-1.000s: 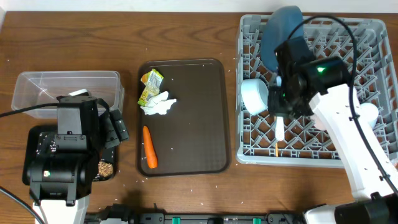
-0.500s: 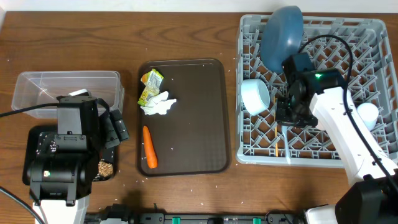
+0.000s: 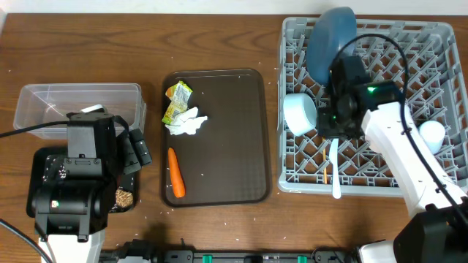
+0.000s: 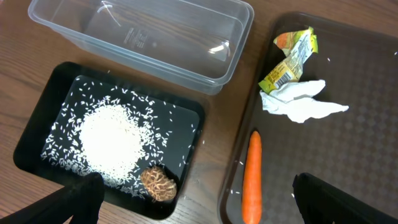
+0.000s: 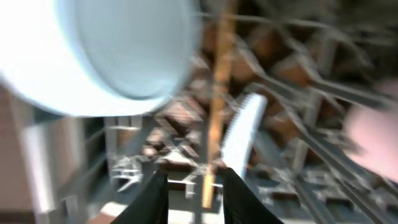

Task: Sort waste into correct bins and load items into the dishwasher rack
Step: 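Move the right gripper back left over the food tray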

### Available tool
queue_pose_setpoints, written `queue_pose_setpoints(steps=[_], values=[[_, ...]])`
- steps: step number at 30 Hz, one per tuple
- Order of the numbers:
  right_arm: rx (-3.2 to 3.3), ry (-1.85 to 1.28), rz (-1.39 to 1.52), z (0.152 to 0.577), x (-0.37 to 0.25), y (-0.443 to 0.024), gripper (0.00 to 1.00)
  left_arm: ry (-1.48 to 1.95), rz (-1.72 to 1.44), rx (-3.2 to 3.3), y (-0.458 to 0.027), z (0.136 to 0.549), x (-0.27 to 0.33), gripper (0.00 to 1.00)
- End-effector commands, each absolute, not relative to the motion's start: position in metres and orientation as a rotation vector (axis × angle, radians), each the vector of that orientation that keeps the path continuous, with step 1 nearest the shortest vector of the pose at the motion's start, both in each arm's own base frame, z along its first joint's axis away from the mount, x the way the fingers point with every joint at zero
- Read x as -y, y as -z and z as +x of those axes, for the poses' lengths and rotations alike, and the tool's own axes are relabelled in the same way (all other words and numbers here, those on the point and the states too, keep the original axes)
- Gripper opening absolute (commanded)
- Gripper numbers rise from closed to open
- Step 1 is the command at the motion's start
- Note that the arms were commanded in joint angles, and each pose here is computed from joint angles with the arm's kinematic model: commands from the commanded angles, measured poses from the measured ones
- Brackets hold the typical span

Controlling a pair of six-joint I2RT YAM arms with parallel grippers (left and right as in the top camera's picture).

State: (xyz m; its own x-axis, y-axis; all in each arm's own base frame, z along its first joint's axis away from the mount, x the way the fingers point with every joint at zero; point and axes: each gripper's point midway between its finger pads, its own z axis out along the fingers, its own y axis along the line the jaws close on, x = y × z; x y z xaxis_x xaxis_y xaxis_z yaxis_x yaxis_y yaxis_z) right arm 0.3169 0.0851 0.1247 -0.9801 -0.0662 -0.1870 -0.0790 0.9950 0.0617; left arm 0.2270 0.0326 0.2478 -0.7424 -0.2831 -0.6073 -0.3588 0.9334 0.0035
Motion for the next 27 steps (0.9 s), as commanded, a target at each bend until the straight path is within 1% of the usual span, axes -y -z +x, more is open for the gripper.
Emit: queue_pose_setpoints(steps=[1, 2, 4, 5, 7, 9, 10, 11, 13, 15, 16, 18, 20, 21, 23, 25, 27], values=[[-2.864, -0.287, -0.423, 0.309, -0.136, -0.14, 0.25, -0.173, -0.467, -2.437, -0.253, 0.227, -0.036, 0.98], [-2.831, -0.27, -0.483, 0.308, -0.145, -0.144, 0.26, -0.174, -0.467, -2.437, -0.253, 0.227, -0.036, 0.98], [-2.82, -0.184, -0.506, 0.304, -0.152, -0.144, 0.29, -0.174, -0.467, -2.437, -0.253, 0.227, -0.036, 0.98], [-2.836, -0.131, -0.49, 0.299, -0.151, -0.142, 0.27, -0.173, -0.467, -2.437, -0.253, 0.227, -0.036, 0.98], [-2.883, -0.057, -0.474, 0.288, -0.149, -0.137, 0.2, -0.174, -0.467, -2.437, -0.253, 0.227, -0.036, 0.98], [-2.919, -0.109, -0.528, 0.276, -0.158, -0.133, 0.18, -0.174, -0.467, -2.437, -0.253, 0.227, -0.036, 0.98], [-2.917, -0.163, -0.59, 0.272, -0.166, -0.132, 0.14, -0.174, -0.467, -2.437, -0.253, 0.227, -0.036, 0.98], [-2.896, -0.242, -0.698, 0.267, -0.179, -0.133, 0.12, -0.174, -0.467, -2.437, -0.253, 0.227, -0.036, 0.98], [-2.84, -0.359, -0.845, 0.262, -0.2, -0.134, 0.12, -0.173, -0.467, -2.437, -0.253, 0.227, -0.036, 0.98], [-2.79, -0.421, -0.909, 0.261, -0.219, -0.134, 0.18, -0.174, -0.467, -2.437, -0.253, 0.227, -0.036, 0.98], [-2.767, -0.434, -0.927, 0.262, -0.228, -0.133, 0.2, -0.174, -0.467, -2.437, -0.253, 0.227, -0.036, 0.98], [-2.731, -0.457, -0.929, 0.266, -0.246, -0.13, 0.22, -0.174, -0.467, -2.437, -0.253, 0.227, -0.036, 0.98], [-2.704, -0.485, -0.907, 0.271, -0.265, -0.126, 0.29, -0.174, -0.467, -2.437, -0.253, 0.227, -0.036, 0.98], [-2.699, -0.49, -0.884, 0.275, -0.272, -0.123, 0.33, -0.173, -0.467, -2.437, -0.253, 0.227, -0.036, 0.98], [-2.709, -0.459, -0.793, 0.284, -0.281, -0.113, 0.33, -0.174, -0.467, -2.437, -0.253, 0.227, -0.036, 0.98], [-2.72, -0.388, -0.702, 0.296, -0.282, -0.101, 0.39, -0.173, -0.467, -2.437, -0.253, 0.227, -0.036, 0.98], [-2.718, -0.339, -0.624, 0.309, -0.282, -0.09, 0.39, -0.174, -0.467, -2.437, -0.253, 0.227, -0.036, 0.98]])
